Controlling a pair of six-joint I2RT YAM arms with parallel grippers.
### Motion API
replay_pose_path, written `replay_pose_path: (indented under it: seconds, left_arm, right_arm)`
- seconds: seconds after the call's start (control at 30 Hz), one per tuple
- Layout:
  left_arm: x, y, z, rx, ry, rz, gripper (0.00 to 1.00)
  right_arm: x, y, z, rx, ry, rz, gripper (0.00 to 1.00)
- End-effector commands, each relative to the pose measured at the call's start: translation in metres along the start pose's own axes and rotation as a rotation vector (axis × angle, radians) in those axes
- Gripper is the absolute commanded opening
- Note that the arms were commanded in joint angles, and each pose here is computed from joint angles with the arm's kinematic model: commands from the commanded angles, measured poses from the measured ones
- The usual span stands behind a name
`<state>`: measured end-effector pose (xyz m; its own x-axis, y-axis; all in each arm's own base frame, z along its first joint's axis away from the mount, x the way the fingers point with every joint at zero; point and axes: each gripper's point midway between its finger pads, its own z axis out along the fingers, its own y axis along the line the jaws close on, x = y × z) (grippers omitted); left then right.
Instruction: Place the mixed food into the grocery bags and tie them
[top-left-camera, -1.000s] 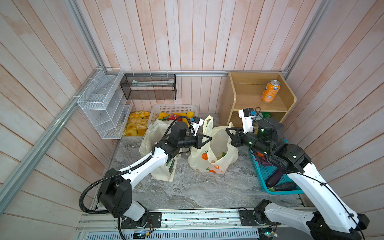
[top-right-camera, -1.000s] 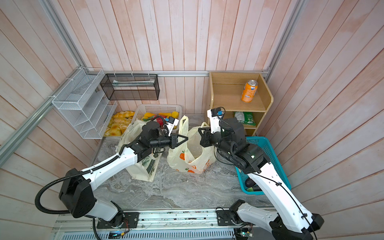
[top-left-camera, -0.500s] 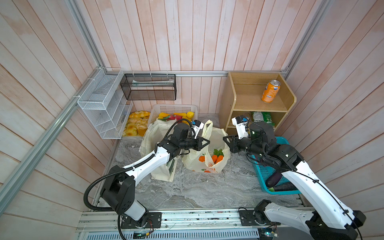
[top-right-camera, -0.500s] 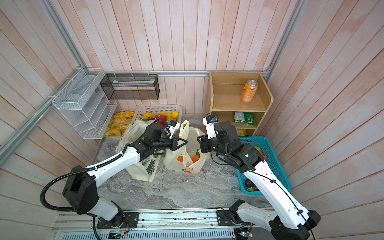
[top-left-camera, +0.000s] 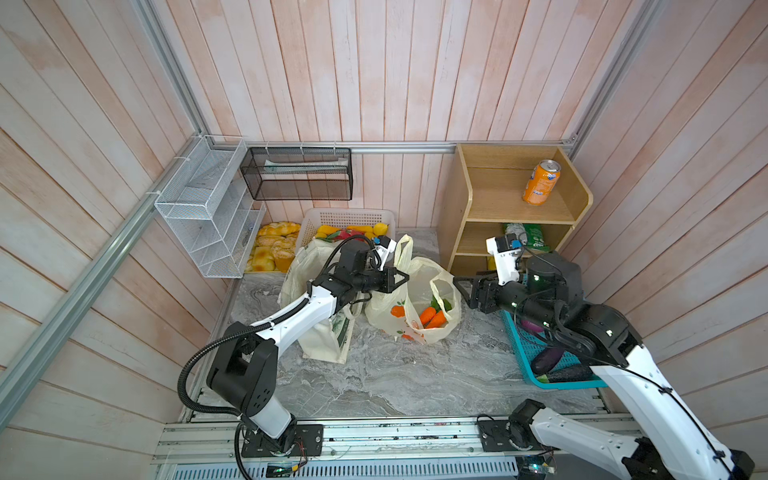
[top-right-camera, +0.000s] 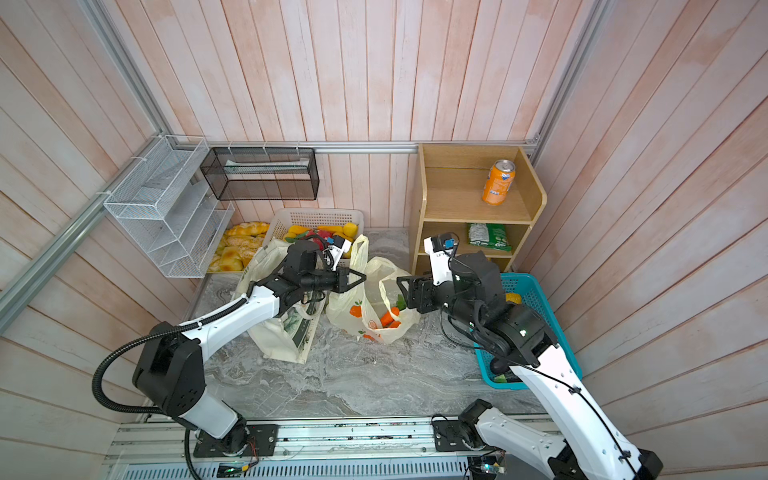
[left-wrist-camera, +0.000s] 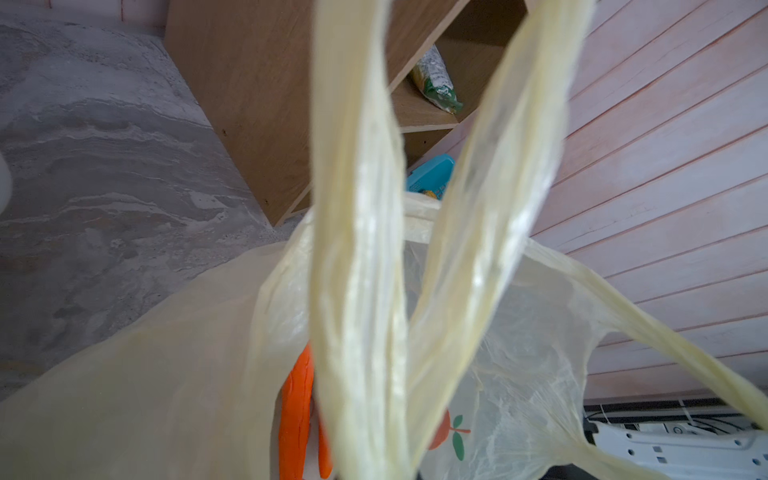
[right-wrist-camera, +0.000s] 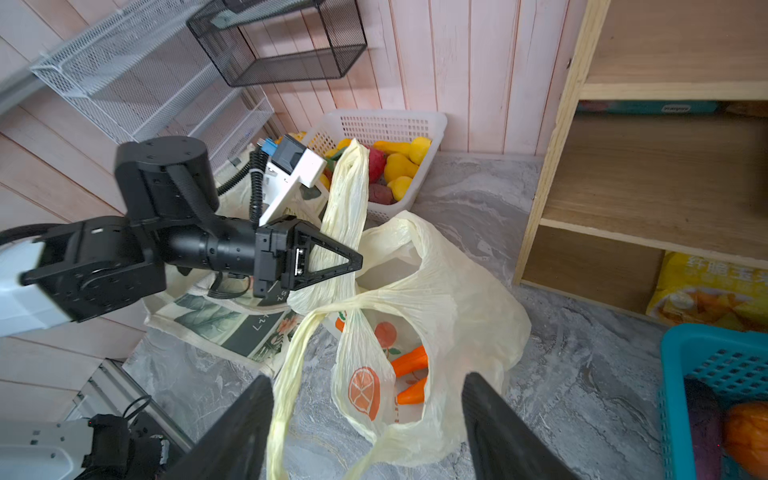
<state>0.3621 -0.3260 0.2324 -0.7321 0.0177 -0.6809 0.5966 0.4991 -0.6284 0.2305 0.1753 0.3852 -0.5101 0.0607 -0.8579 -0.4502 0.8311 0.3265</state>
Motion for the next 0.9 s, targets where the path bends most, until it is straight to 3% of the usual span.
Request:
replay_pose_path:
  seconds: [0.0,0.23,0.6,0.87]
  left_arm:
    - [-0.011,0.000,0.003,0.015,0.003,0.029,0.00]
    - [-0.022,0.019,0.005,0.002,-0.006,0.011,0.00]
    - [-0.036,0.025,0.002,0.008,-0.010,0.006,0.00]
    - [-0.039,0.023,0.003,0.020,-0.001,0.013,0.00]
  right_arm:
    - [-0.014,-0.004,-0.011,0.021,-0.068,0.032,0.75]
    - [0.029,-0.034,0.008,0.117,-0.006,0.025,0.80]
    - [0.107,-0.045,0.044,0.026,0.027,0.039,0.92]
    - [0.120,-0.061,0.067,0.087,0.016,0.021,0.94]
